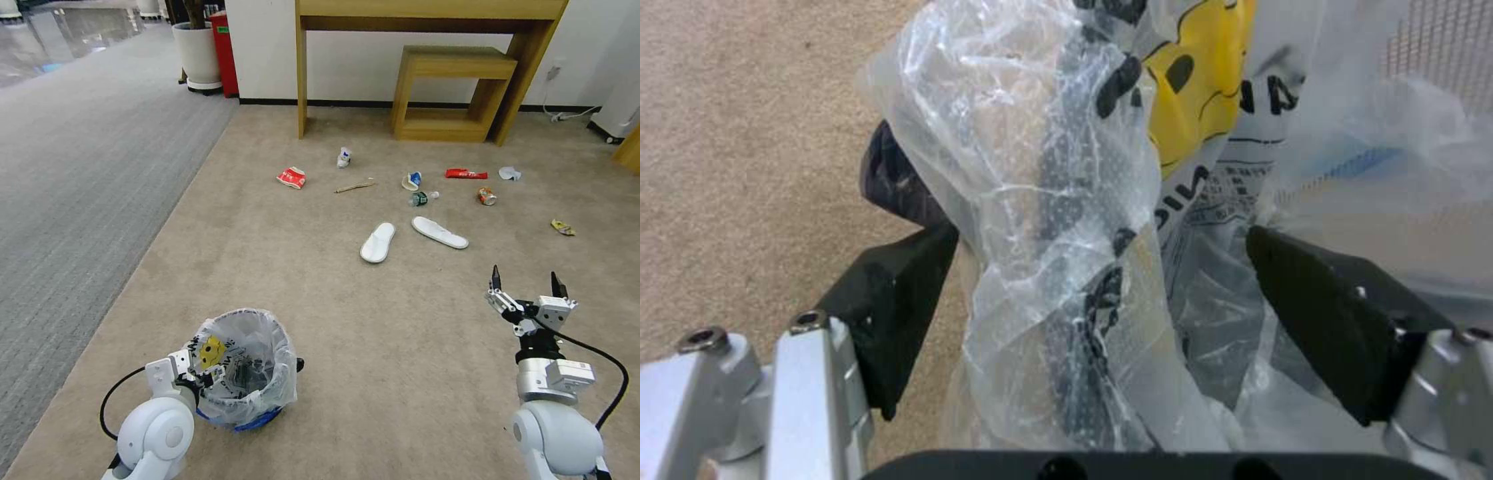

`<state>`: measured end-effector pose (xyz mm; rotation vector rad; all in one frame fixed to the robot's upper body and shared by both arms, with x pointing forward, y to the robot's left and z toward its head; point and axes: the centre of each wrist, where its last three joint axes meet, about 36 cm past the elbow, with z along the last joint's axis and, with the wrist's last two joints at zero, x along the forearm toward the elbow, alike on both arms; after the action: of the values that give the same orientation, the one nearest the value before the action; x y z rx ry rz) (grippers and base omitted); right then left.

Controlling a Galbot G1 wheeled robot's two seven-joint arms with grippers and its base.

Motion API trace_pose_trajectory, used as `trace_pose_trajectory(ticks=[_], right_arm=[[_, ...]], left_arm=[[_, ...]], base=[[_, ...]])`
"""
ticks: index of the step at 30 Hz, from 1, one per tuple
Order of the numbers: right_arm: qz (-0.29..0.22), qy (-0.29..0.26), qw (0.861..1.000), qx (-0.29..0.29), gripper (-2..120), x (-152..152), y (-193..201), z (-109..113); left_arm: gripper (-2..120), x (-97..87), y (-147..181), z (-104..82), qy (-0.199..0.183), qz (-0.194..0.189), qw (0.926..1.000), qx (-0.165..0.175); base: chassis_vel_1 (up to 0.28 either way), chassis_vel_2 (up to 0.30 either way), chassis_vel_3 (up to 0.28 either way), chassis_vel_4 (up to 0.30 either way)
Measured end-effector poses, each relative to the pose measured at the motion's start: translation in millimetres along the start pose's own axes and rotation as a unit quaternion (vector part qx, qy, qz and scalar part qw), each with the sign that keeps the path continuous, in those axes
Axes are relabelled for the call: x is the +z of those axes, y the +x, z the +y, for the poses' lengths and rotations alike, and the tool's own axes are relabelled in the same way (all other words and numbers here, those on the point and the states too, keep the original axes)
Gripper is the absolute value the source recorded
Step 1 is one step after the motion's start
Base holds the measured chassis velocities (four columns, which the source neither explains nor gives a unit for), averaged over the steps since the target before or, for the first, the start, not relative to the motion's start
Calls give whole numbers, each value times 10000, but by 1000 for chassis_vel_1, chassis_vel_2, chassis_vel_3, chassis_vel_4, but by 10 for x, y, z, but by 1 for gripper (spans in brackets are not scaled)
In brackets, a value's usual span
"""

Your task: Pick up the trash bin and place the garbage on the floor into it.

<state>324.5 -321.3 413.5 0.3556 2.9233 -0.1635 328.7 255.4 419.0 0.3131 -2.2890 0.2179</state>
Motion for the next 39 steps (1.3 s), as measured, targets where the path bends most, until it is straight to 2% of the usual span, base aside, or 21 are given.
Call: trace_pose_trajectory(ticks=[6, 9, 10, 16, 17, 20, 25, 28, 31, 39], right_arm=[[-6, 10, 10000, -6, 100, -21, 18, -4], [-22, 16, 10000, -11, 100, -41, 30, -6], [-22, 16, 10000, -11, 100, -41, 30, -6], [-35, 21, 10000, -19, 100, -58, 41, -2], [-35, 21, 10000, -19, 100, -58, 41, -2], [-33, 26, 10000, -26, 100, -62, 50, -3], [-35, 32, 10000, -25, 100, -64, 49, -7], [-40, 37, 10000, -25, 100, -67, 47, -11], [-41, 38, 10000, -25, 100, -67, 47, -12], [-24, 56, 10000, -24, 100, -26, 39, -27]], left_arm=[[86, 12, 25, -3, 8, 5, 10000, 13], [71, 13, 49, 6, 21, 5, 10000, 21], [71, 13, 49, 6, 21, 5, 10000, 21], [48, 12, 70, 33, 33, -2, 10000, -2], [48, 12, 70, 33, 33, -2, 10000, -2], [31, 17, 78, 45, 40, 4, 10000, -9], [22, 18, 79, 46, 44, 5, 10000, -7], [3, 22, 76, 43, 52, 14, 10000, 0], [0, 28, 72, 39, 63, 25, 10000, 26], [0, 51, -14, 20, 130, 85, 9999, 1]], base=[[0, 0, 0, 0], [0, 0, 0, 0], [0, 0, 0, 0], [0, 0, 0, 0], [0, 0, 0, 0], [0, 0, 0, 0], [0, 0, 0, 0], [0, 0, 0, 0], [0, 0, 0, 0], [0, 0, 0, 0]])
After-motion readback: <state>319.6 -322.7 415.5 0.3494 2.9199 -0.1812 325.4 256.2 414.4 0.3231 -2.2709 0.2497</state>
